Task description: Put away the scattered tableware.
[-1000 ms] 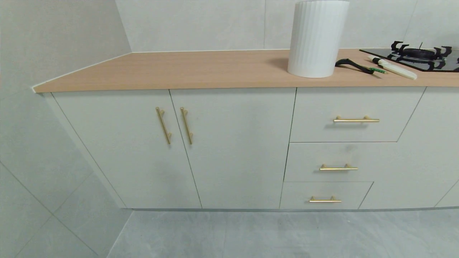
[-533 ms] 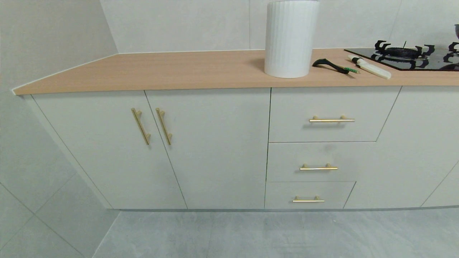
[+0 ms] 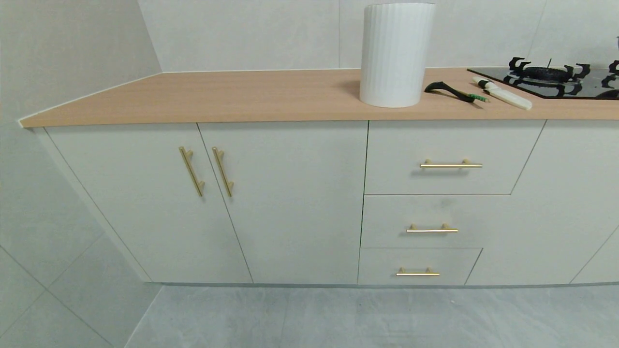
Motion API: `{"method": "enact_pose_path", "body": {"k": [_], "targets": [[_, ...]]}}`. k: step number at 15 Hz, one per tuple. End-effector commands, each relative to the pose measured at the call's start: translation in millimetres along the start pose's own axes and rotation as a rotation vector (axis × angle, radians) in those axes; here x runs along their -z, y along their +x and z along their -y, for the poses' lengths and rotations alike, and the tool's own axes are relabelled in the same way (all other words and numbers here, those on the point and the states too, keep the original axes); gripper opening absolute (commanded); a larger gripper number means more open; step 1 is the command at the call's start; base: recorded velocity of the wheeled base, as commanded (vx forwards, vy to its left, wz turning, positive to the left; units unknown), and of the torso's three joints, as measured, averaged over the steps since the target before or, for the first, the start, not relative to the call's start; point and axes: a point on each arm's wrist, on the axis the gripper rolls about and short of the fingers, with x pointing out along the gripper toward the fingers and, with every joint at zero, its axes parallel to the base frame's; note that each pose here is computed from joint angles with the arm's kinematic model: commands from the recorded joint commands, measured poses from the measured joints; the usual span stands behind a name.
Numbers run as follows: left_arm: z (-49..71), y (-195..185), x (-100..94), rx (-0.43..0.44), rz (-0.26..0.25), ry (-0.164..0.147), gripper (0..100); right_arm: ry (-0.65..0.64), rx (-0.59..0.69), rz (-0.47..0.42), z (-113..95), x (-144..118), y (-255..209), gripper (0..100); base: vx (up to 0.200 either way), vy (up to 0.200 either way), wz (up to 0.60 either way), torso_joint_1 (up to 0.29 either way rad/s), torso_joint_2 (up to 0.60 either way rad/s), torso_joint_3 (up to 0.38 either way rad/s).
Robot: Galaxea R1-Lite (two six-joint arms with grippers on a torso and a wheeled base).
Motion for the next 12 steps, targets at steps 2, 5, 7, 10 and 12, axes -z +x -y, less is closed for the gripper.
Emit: {"method": "enact_pose_path", "body": {"k": [2, 5, 7, 10, 12], "targets": [[0.0, 0.2, 0.0, 0.0, -0.003, 0.0, 100, 0.0, 0.0, -0.001, 0.0, -0.1, 0.1, 100, 0.2, 0.0, 0.0, 0.005, 0.0, 0.002], [0.0, 0.1, 0.0, 0.0, -0.001, 0.0, 100, -0.002, 0.0, -0.001, 0.0, -0.1, 0.1, 100, 0.067, 0.0, 0.0, 0.004, 0.0, -0.001], [0.0, 0.1, -0.1, 0.0, 0.0, 0.0, 100, -0.005, 0.0, -0.001, 0.0, -0.1, 0.1, 100, 0.0, 0.0, 0.0, 0.0, 0.0, 0.0], [0.0, 0.1, 0.0, 0.0, -0.001, 0.0, 100, -0.006, 0.0, -0.001, 0.0, -0.1, 0.1, 100, 0.0, 0.0, 0.0, 0.0, 0.0, 0.0], [0.0, 0.1, -0.1, 0.0, 0.0, 0.0, 100, -0.015, -0.006, -0.001, -0.1, -0.1, 0.1, 100, 0.0, 0.0, 0.0, 0.0, 0.0, 0.0]]}}
